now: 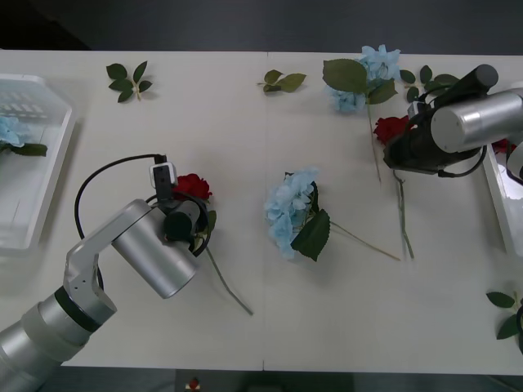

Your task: Put the red flowers into the right box and the blue flowers into the left box

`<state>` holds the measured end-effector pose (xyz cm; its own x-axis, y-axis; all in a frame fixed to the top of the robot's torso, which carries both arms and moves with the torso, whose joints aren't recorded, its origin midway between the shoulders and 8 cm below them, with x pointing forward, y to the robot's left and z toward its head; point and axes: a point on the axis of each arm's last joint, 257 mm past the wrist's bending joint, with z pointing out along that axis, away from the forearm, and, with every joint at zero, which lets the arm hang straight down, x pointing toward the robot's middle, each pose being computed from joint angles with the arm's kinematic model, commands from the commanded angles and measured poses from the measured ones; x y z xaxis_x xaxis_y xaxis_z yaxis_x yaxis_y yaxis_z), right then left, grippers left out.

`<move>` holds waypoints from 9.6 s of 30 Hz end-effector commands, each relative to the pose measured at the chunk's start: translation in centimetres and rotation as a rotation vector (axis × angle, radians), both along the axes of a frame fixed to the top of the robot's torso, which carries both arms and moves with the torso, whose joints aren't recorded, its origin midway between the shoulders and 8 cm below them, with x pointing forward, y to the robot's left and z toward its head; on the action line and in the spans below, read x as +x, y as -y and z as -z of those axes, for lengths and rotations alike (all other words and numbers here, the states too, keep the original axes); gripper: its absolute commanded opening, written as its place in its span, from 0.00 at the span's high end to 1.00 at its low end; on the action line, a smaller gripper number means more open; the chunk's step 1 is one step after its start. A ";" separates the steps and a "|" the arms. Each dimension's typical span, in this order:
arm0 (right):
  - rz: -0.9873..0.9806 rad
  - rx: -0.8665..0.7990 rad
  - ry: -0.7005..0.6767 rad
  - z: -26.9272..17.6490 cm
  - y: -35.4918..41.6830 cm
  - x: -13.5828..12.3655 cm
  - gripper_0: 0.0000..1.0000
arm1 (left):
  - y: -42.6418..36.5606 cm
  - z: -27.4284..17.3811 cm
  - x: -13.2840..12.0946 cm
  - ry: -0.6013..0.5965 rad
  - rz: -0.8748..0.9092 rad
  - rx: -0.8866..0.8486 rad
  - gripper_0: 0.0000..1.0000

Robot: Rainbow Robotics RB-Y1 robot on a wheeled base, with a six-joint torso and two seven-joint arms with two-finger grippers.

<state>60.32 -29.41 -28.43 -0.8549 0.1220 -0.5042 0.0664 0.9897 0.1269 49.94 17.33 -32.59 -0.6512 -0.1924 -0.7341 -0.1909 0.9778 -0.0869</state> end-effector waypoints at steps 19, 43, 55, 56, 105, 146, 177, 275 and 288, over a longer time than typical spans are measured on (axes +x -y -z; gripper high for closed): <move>-0.189 -0.205 -0.021 -12.4 12.1 -1.2 0.56 | 0.3 -2.9 2.7 0.100 -0.003 -0.036 1.00; -0.363 -0.135 -0.001 -9.1 1.9 -1.3 0.12 | -4.7 -19.0 1.2 0.083 0.351 -0.124 1.00; -0.549 0.315 0.199 -11.8 -2.1 -7.0 0.00 | -5.0 -24.7 -0.2 0.341 0.788 -0.412 1.00; -0.568 0.348 0.227 -12.0 -2.5 -7.8 0.00 | -4.7 -25.0 -0.2 0.388 0.828 -0.450 1.00; -0.943 0.657 0.788 -14.4 -26.7 -18.0 0.50 | 23.3 -31.9 -1.3 0.791 0.842 -1.106 1.00; -0.686 0.257 0.473 -11.8 -4.8 -11.8 1.00 | 8.1 -21.2 -4.0 0.485 1.069 -0.663 0.00; -0.019 -0.309 0.361 -6.5 34.0 -10.7 1.00 | 3.9 -24.3 -5.0 0.555 1.216 -0.408 0.00; -0.174 -0.236 -0.013 1.7 -0.2 -0.5 0.44 | 4.0 -24.9 -4.6 0.589 1.162 -0.478 0.00; -0.179 -0.241 -0.011 1.9 -0.5 -0.5 0.89 | 4.0 -24.8 -4.6 0.586 1.162 -0.480 0.00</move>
